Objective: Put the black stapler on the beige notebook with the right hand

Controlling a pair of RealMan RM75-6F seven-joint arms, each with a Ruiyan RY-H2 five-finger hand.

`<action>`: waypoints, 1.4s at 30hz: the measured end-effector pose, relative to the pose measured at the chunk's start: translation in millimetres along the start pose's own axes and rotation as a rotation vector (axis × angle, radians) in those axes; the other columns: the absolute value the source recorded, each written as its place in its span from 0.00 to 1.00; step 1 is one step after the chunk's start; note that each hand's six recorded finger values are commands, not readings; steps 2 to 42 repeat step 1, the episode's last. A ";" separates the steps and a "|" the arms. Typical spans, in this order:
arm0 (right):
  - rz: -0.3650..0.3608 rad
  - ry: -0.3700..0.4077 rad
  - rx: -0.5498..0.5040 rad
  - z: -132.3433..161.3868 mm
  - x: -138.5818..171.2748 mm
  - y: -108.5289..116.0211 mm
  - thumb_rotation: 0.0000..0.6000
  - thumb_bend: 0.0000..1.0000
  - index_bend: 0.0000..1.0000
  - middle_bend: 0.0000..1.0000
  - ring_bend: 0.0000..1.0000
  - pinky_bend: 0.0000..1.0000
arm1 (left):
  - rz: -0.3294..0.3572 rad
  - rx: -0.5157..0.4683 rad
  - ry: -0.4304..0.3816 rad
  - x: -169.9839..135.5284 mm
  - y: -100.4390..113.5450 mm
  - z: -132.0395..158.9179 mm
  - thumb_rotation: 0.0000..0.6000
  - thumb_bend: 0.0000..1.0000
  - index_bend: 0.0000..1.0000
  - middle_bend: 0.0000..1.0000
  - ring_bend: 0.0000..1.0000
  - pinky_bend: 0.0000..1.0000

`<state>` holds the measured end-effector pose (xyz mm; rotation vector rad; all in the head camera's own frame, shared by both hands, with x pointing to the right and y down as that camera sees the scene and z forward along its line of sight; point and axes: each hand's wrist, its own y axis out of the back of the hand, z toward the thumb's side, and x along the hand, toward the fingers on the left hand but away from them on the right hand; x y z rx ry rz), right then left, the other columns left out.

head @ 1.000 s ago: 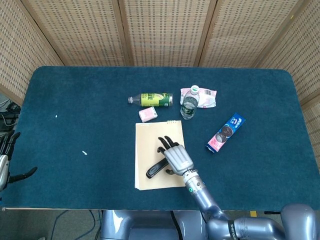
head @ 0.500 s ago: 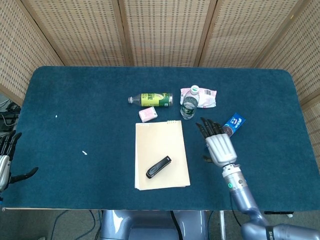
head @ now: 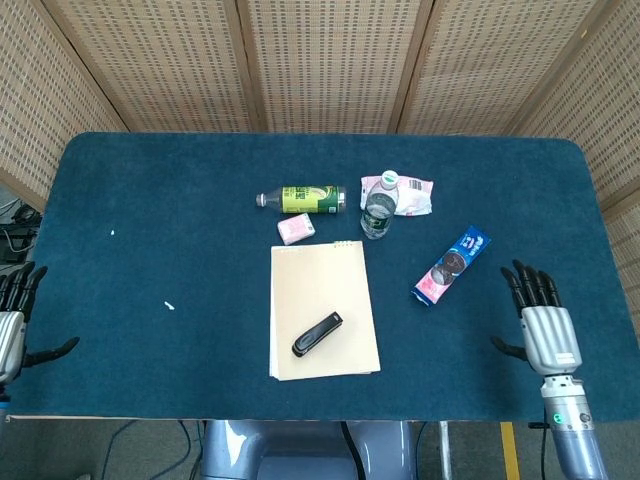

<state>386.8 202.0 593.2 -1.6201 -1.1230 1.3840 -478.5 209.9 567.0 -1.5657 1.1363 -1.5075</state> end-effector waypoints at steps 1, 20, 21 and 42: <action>-0.002 -0.003 -0.002 -3.2 1.7 0.2 1.00 0.17 0.00 0.00 0.00 0.08 | 0.000 0.003 0.000 0.1 -0.3 0.3 1.00 0.02 0.00 0.00 0.00 0.00; -0.002 -0.003 -0.002 -3.2 1.7 0.2 1.00 0.17 0.00 0.00 0.00 0.08 | 0.000 0.003 0.000 0.1 -0.3 0.3 1.00 0.02 0.00 0.00 0.00 0.00; -0.002 -0.003 -0.002 -3.2 1.7 0.2 1.00 0.17 0.00 0.00 0.00 0.08 | 0.000 0.003 0.000 0.1 -0.3 0.3 1.00 0.02 0.00 0.00 0.00 0.00; -0.002 -0.003 -0.002 -3.2 1.7 0.2 1.00 0.17 0.00 0.00 0.00 0.08 | 0.000 0.003 0.000 0.1 -0.3 0.3 1.00 0.02 0.00 0.00 0.00 0.00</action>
